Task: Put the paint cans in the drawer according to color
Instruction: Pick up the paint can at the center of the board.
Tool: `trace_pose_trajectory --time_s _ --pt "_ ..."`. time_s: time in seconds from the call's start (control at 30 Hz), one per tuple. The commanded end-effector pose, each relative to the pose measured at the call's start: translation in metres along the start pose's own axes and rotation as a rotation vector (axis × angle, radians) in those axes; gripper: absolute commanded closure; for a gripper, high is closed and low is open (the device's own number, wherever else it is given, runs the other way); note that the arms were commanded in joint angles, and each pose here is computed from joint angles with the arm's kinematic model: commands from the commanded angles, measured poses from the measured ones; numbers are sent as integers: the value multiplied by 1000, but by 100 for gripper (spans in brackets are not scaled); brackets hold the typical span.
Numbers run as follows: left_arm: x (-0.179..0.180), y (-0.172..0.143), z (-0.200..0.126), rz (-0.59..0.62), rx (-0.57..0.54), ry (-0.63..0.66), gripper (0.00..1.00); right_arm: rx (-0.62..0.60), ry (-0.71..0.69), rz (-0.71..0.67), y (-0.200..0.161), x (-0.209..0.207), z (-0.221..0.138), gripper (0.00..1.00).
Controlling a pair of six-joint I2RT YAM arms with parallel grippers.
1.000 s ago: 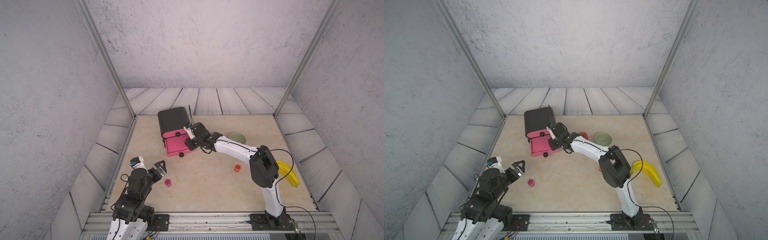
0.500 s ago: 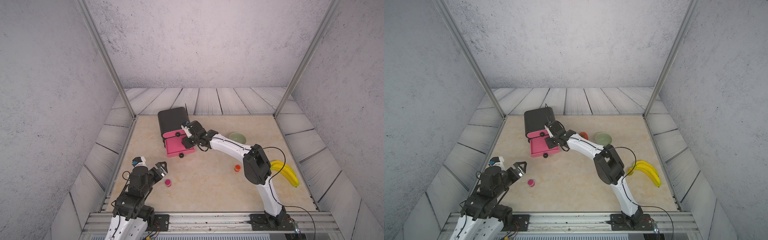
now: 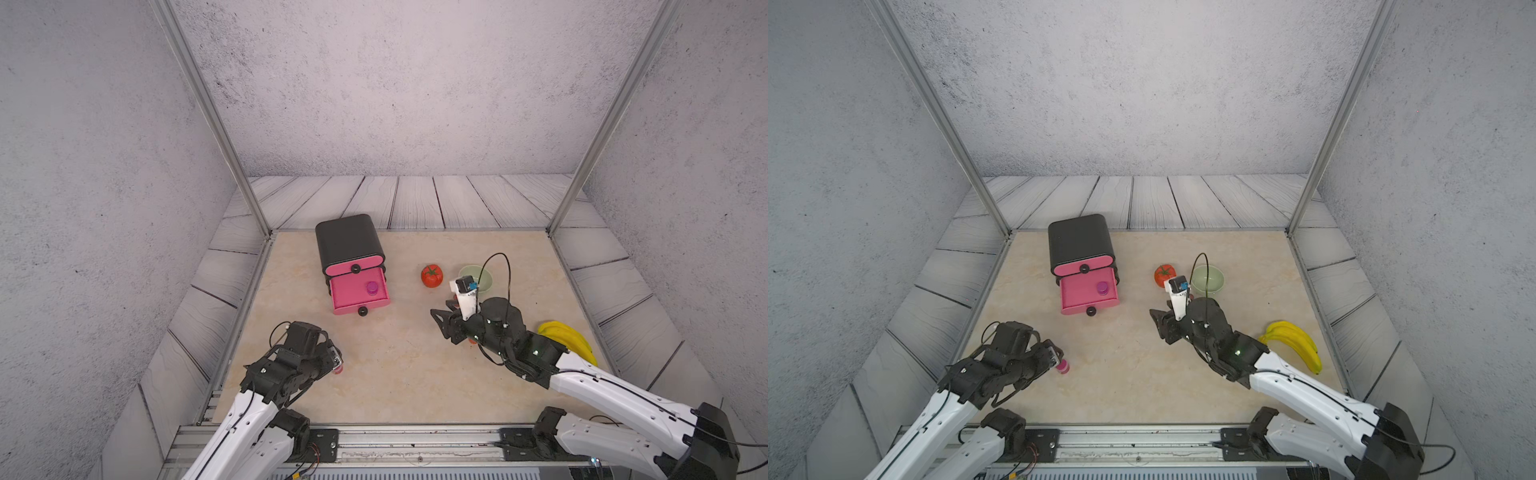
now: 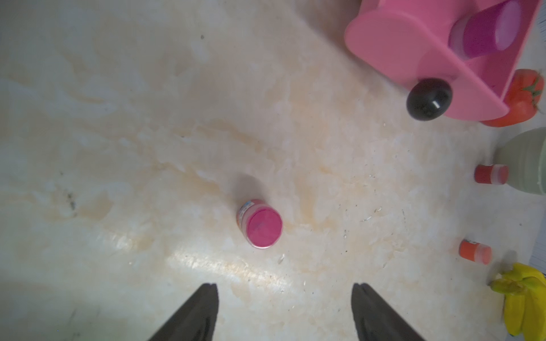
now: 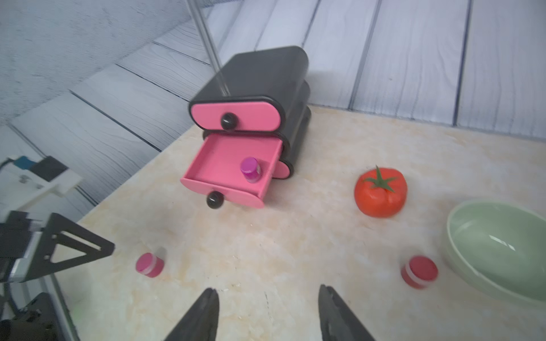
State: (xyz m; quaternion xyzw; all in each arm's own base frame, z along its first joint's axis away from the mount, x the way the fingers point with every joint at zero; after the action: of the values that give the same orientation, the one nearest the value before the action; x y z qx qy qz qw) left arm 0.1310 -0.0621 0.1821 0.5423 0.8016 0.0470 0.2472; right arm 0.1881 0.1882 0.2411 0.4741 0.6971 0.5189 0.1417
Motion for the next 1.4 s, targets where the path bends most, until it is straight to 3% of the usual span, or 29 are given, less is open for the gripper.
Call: trace_pose_trajectory --time_s 0.0,0.07,0.33,0.6,0.73,0.97,1.37 --pt "-1 3 6 64 -33 198 26 41 -121 55 -27 -23 4 41" --pt "-6 4 18 102 -2 263 25 50 -117 55 -26 -23 4 41" --pt "-26 10 58 193 74 286 24 92 -81 59 -25 -18 12 41" --pt "-30 6 84 198 137 285 44 79 -106 47 -24 -21 10 41" --pt "-24 2 89 195 163 323 46 77 -113 43 -23 -22 10 41" --pt "-26 2 90 189 167 315 58 82 -109 42 -23 -23 11 41" --pt "-24 -7 92 195 246 302 55 72 -115 44 -23 -26 8 41"
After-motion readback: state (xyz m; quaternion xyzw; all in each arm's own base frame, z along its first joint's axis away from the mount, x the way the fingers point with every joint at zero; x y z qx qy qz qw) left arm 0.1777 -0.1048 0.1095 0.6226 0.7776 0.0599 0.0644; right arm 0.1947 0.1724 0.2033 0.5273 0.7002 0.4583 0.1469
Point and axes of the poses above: each gripper's point midway between its finger pads, its own z axis out along the fingers, its own x axis along the line the jaws close on, y = z × x, the point moved 9 cm from there along -z, back along the fingers, and after that the axes turned 5 degrees about z, right-handed, at the moved point
